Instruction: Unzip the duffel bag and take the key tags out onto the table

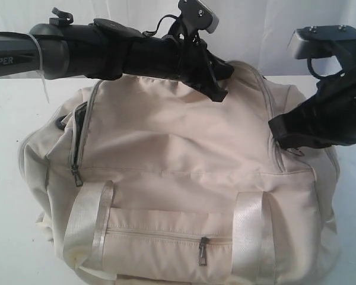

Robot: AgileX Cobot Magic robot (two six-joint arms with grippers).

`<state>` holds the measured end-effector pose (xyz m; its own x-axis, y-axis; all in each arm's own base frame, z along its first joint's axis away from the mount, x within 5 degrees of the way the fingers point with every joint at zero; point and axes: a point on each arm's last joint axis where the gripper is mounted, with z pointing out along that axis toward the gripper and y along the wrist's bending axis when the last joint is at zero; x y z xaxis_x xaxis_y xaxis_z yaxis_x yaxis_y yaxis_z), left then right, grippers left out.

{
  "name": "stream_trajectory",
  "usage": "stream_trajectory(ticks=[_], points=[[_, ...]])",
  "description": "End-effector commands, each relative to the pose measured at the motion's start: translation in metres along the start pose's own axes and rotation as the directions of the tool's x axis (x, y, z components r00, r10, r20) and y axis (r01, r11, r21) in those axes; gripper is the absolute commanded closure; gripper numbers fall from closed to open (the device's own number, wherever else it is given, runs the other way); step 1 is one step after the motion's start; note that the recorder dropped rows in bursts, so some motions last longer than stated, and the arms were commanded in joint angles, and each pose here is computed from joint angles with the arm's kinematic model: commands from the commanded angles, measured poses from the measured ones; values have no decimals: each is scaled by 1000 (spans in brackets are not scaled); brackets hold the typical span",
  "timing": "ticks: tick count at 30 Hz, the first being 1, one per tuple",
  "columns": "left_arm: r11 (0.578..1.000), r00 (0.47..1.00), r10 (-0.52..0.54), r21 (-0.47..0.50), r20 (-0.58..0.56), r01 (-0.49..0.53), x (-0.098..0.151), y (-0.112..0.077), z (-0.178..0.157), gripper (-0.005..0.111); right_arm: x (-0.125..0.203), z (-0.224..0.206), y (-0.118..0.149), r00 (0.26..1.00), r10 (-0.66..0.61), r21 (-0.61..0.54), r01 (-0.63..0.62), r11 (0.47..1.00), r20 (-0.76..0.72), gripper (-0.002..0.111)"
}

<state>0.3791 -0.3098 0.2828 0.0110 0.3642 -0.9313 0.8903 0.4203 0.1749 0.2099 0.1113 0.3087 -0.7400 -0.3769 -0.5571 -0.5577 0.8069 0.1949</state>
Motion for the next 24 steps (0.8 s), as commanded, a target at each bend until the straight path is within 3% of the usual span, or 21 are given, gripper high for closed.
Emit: stream_trajectory(ticks=[1,17,19,24], points=[[997,1000,-23,-79,11,23,-3,13,-6,107,13,-17,12,997,-35,-67,31,997,-66,108],[996,999,-42,-76,12,43,-3,13,-6,107,54,-3,12,972,-40,-110,15,994,-231,108],[996,999,-35,-76,8,35,-2,13,-6,107,52,-5,12,980,-37,-101,18,995,-195,108],[996,999,-33,-78,5,33,-2,13,-6,107,33,-24,17,999,-17,-75,20,997,49,108]])
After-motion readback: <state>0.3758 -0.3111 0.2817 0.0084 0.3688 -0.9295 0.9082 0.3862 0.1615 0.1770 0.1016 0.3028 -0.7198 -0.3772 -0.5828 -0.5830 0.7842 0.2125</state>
